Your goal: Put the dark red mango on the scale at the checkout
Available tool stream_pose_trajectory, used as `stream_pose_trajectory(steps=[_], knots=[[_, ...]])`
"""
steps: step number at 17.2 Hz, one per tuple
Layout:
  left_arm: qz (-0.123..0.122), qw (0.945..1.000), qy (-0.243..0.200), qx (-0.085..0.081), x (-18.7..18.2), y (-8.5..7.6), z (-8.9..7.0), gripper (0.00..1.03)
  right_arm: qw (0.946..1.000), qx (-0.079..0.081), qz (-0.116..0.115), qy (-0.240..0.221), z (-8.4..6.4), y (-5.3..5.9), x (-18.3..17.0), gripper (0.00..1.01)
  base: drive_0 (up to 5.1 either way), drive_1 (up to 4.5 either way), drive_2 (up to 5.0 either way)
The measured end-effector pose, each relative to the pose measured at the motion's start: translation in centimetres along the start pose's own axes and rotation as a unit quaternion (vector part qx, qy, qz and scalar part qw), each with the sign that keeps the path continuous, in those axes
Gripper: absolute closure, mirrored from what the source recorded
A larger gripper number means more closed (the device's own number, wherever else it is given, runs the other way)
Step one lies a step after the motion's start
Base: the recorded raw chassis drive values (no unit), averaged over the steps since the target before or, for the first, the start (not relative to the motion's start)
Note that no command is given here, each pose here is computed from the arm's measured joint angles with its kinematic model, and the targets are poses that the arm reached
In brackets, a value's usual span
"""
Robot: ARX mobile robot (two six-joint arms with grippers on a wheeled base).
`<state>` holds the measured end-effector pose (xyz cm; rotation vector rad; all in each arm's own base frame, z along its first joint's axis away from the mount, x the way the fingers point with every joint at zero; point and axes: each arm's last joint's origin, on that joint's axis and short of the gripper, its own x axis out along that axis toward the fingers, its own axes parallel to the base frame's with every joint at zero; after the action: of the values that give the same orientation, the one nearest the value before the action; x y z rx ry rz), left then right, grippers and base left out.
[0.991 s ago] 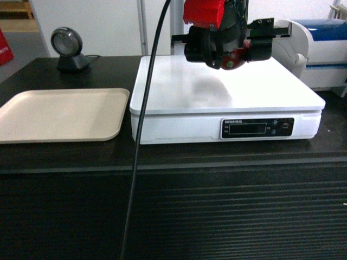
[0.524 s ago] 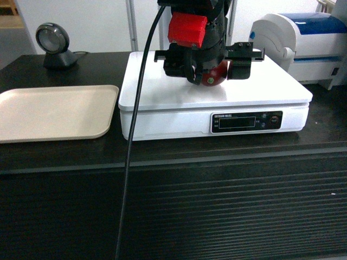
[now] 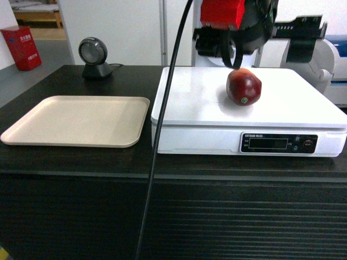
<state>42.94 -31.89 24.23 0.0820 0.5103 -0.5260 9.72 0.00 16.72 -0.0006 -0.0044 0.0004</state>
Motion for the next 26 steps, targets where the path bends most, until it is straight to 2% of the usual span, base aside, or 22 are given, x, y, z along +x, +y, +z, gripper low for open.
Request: stream_pose_trajectory(steps=[2,3,4,5,7,9,11,13,15,16,18,20,22,25,26], knots=[[-0.020,0.9987,-0.041,0.022,-2.2,0.4,1.2,0.05,1.0000,0.000,0.000,0.000,0.0,0.0,0.0,0.03,0.0,0.00,0.0],[-0.037,0.9963,-0.067,0.038,-3.9,1.0,1.6,0.05,1.0000,0.000,0.000,0.000,0.0,0.0,0.0,0.03,0.0,0.00,0.0],[-0.042,0.9941,-0.086,0.052,-5.3,2.1,1.4,0.05,1.0000,0.000,0.000,0.000,0.0,0.0,0.0,0.03,0.0,0.00,0.0],[-0.041,0.9927,-0.096,0.062,-6.4,3.4,0.8,0.05,1.0000,0.000,0.000,0.000,0.0,0.0,0.0,0.03,0.0,0.00,0.0],[-0.030,0.9913,-0.107,0.070,-8.2,6.1,-1.3,0.05,1.0000,0.000,0.000,0.000,0.0,0.0,0.0,0.03,0.0,0.00,0.0],[-0.019,0.9913,-0.112,0.067,-9.4,7.8,-3.2,0.05,1.0000,0.000,0.000,0.000,0.0,0.0,0.0,0.03,0.0,0.00,0.0],[-0.009,0.9897,-0.128,0.063,-10.6,9.0,-5.3,0.05,1.0000,0.000,0.000,0.000,0.0,0.0,0.0,0.03,0.0,0.00,0.0],[-0.013,0.9875,-0.145,0.060,-11.3,9.3,-7.9,0.05,1.0000,0.000,0.000,0.000,0.0,0.0,0.0,0.03,0.0,0.00,0.0],[-0.017,0.9857,-0.161,0.046,-11.4,9.9,-10.5,0.05,1.0000,0.000,0.000,0.000,0.0,0.0,0.0,0.03,0.0,0.00,0.0],[-0.012,0.9845,-0.172,0.032,-11.3,10.4,-11.2,0.05,1.0000,0.000,0.000,0.000,0.0,0.0,0.0,0.03,0.0,0.00,0.0],[0.000,0.9844,-0.176,0.013,-11.2,11.3,-12.5,0.05,1.0000,0.000,0.000,0.000,0.0,0.0,0.0,0.03,0.0,0.00,0.0],[0.007,0.9842,-0.176,-0.017,-11.6,12.2,-13.8,0.05,1.0000,0.000,0.000,0.000,0.0,0.0,0.0,0.03,0.0,0.00,0.0],[0.011,0.9797,-0.194,-0.047,-12.6,13.2,-14.2,0.05,1.0000,0.000,0.000,0.000,0.0,0.0,0.0,0.03,0.0,0.00,0.0],[0.033,0.9765,-0.202,-0.067,-14.8,14.6,-15.2,0.05,1.0000,0.000,0.000,0.000,0.0,0.0,0.0,0.03,0.0,0.00,0.0],[0.062,0.9714,-0.221,-0.061,-15.6,14.7,-15.6,0.08,1.0000,0.000,0.000,0.000,0.0,0.0,0.0,0.03,0.0,0.00,0.0]])
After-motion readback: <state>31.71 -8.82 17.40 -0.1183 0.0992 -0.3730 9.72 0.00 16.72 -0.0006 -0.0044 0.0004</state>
